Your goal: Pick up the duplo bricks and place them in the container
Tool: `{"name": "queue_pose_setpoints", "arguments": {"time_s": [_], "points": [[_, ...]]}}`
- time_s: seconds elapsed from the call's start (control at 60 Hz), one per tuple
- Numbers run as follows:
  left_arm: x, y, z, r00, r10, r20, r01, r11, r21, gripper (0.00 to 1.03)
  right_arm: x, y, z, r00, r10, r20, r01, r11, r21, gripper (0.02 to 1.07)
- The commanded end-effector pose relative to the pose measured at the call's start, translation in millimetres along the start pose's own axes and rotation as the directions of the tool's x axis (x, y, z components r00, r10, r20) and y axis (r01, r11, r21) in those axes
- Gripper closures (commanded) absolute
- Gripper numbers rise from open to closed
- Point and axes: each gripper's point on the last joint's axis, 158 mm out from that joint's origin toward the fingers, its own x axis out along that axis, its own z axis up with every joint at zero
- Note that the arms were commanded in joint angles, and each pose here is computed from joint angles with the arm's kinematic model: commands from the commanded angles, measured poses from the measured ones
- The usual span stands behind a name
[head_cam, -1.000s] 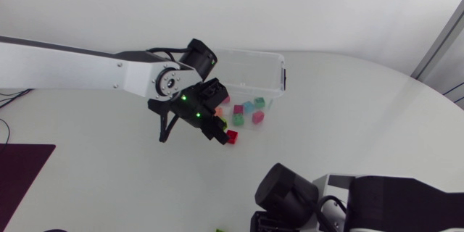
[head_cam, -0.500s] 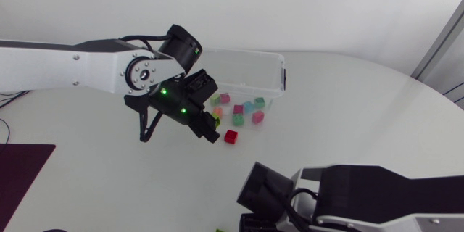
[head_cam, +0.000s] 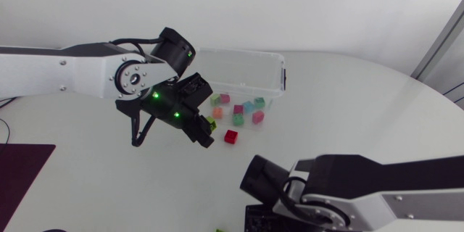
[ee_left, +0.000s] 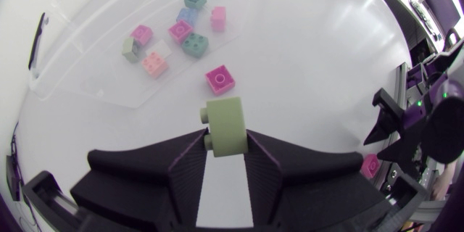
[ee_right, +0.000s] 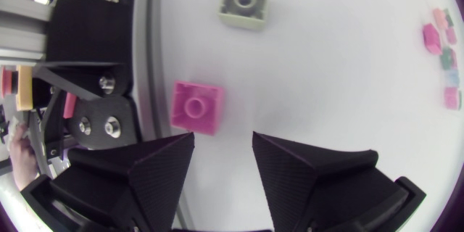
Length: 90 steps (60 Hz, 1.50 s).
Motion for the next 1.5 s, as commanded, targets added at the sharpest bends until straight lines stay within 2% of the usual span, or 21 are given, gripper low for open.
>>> {"name": "queue_pose_setpoints", "arguments": {"time_s": [0.0, 0.083, 0.15, 0.433, 0.867, 1.167, 1.383, 1.483], "points": [[-1.5, -3.0, -7.6, 1.0, -0.013, -0.01, 0.013, 1.0, 0.017, 0.87, -4.7, -20.1, -3.3, 0.999, -0.033, 0.009, 0.032, 0.999, 0.016, 0.48], [-0.8, -2.9, -9.6, 1.0, -0.013, -0.014, 0.014, 1.0, 0.016, 0.87, -17.1, -42.3, -5.6, 0.997, -0.062, 0.037, 0.06, 0.997, 0.052, 0.48], [0.1, -3.9, -11.4, 1.0, -0.016, -0.019, 0.016, 1.0, 0.018, 0.87, -21.1, -43.3, -7.6, 0.997, -0.061, 0.038, 0.059, 0.997, 0.052, 0.48], [0.1, -4.2, -13.3, 1.0, -0.017, -0.021, 0.018, 1.0, 0.021, 0.87, -21.6, 18.0, 9.4, 0.999, 0.004, 0.037, -0.003, 1.0, -0.027, 0.44], [-3.8, -5.7, -19.3, 1.0, -0.019, -0.02, 0.02, 1.0, 0.02, 0.87, -2.8, 20.8, 25.7, 0.999, 0.032, 0.016, -0.031, 0.999, -0.032, 0.44], [-4.9, -4.8, -18.8, 1.0, -0.019, -0.016, 0.019, 1.0, 0.022, 0.87, -3.1, -9.1, 24.2, 1.0, 0.014, 0.026, -0.015, 1.0, 0.022, 0.45], [-7.4, -5.4, -17.5, 1.0, -0.017, -0.009, 0.017, 1.0, 0.026, 0.87, -11.8, -43.8, 21.3, 0.999, -0.023, 0.048, 0.019, 0.997, 0.072, 0.45], [-8.8, -5.1, -17.6, 1.0, -0.015, -0.006, 0.016, 1.0, 0.026, 0.87, -20.4, -47.5, 22.8, 0.998, -0.03, 0.06, 0.025, 0.997, 0.077, 0.45]]}}
